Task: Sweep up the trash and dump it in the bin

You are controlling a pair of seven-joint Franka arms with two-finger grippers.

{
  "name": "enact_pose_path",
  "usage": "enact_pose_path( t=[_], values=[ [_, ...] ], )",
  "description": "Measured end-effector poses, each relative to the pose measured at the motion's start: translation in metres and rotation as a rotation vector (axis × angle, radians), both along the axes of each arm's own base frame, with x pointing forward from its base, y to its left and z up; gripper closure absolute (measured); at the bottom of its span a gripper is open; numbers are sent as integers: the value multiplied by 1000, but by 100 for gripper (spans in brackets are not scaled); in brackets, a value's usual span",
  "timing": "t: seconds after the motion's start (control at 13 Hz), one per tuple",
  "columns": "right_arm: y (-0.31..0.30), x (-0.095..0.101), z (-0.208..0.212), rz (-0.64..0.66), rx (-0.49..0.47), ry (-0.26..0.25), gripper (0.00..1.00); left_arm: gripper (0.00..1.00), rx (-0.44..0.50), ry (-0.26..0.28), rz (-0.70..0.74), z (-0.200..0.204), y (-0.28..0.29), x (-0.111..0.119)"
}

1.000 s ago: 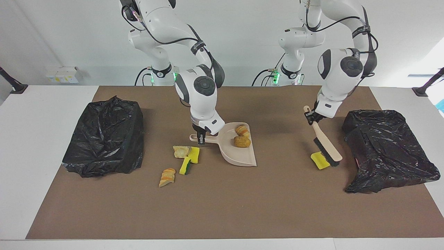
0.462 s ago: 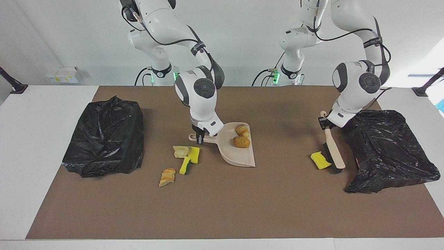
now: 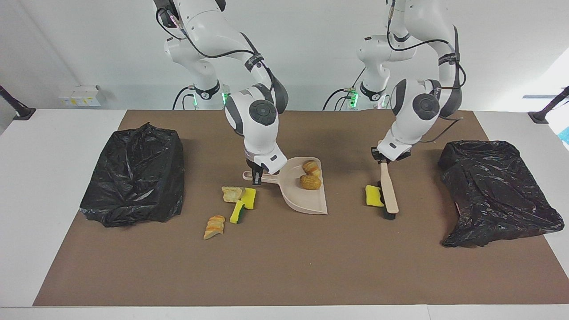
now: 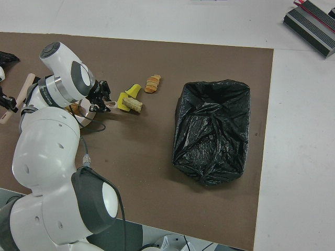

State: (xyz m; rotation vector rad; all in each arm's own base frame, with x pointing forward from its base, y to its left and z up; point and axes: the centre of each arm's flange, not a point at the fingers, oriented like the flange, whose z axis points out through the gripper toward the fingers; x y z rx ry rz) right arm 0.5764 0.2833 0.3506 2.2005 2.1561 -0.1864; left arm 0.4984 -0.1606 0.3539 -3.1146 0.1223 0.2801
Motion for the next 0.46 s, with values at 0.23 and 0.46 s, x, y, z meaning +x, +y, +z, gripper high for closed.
enact_pose_path(
  t=[0.23, 0.46],
  values=[
    [0, 0, 0, 0, 1, -2, 67, 74, -40, 9, 17, 4, -81, -33],
    [1, 0, 0, 0, 3, -5, 67, 74, -84, -6, -19, 12, -151, -72]
  ],
)
